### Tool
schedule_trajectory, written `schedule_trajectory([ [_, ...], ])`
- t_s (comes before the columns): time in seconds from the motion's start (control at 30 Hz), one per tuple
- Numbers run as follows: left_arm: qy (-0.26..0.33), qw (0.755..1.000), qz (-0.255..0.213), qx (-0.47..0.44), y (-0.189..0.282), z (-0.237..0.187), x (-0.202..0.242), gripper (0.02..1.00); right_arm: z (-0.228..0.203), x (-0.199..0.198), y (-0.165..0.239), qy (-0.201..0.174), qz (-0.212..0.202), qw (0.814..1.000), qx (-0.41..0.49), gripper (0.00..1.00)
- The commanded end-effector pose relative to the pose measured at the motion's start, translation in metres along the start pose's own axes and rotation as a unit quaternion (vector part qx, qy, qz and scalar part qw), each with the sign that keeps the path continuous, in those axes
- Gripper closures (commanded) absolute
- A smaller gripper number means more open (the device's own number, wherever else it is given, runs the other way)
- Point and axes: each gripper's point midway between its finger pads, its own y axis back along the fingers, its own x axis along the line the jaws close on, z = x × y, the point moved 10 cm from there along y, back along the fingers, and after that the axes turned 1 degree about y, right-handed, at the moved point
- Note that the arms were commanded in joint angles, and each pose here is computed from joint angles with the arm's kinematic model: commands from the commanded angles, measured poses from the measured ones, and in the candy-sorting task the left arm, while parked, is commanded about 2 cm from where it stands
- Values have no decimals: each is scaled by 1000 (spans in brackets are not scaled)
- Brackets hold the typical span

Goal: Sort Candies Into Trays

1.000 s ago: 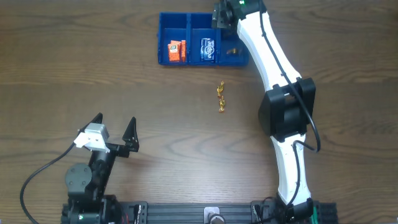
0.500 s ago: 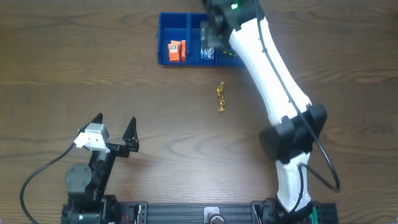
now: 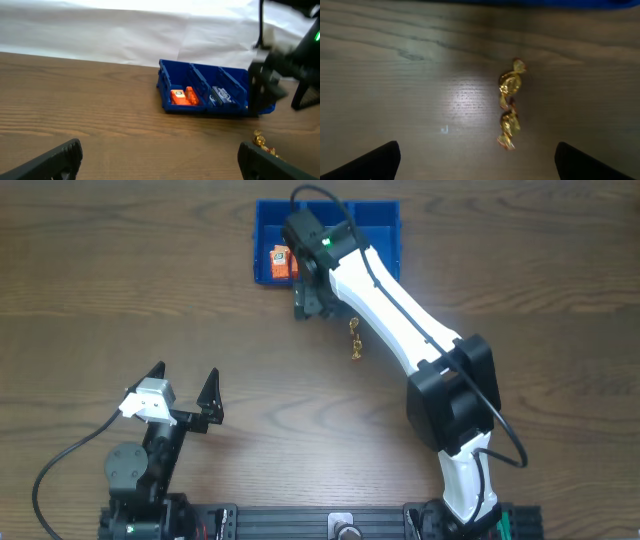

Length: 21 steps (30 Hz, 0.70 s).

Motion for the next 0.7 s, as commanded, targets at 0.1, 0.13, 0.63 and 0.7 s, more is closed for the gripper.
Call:
schedule_trajectory([
  [0.1, 8, 1000, -11, 27, -1, -12, 1, 20, -7, -21, -39, -33, 0, 999, 42, 5],
  [0.13, 8, 1000, -11, 27, -1, -12, 1, 23, -9, -24, -43, -36, -1, 998, 47, 5],
  [0.63, 8, 1000, -11, 27, -1, -12, 1, 20, -34, -30, -69, -36, 13, 993, 113, 9],
  [0.7, 8, 1000, -11, 27, -1, -12, 1, 20, -35, -30, -73, -38, 19, 992, 115, 12],
])
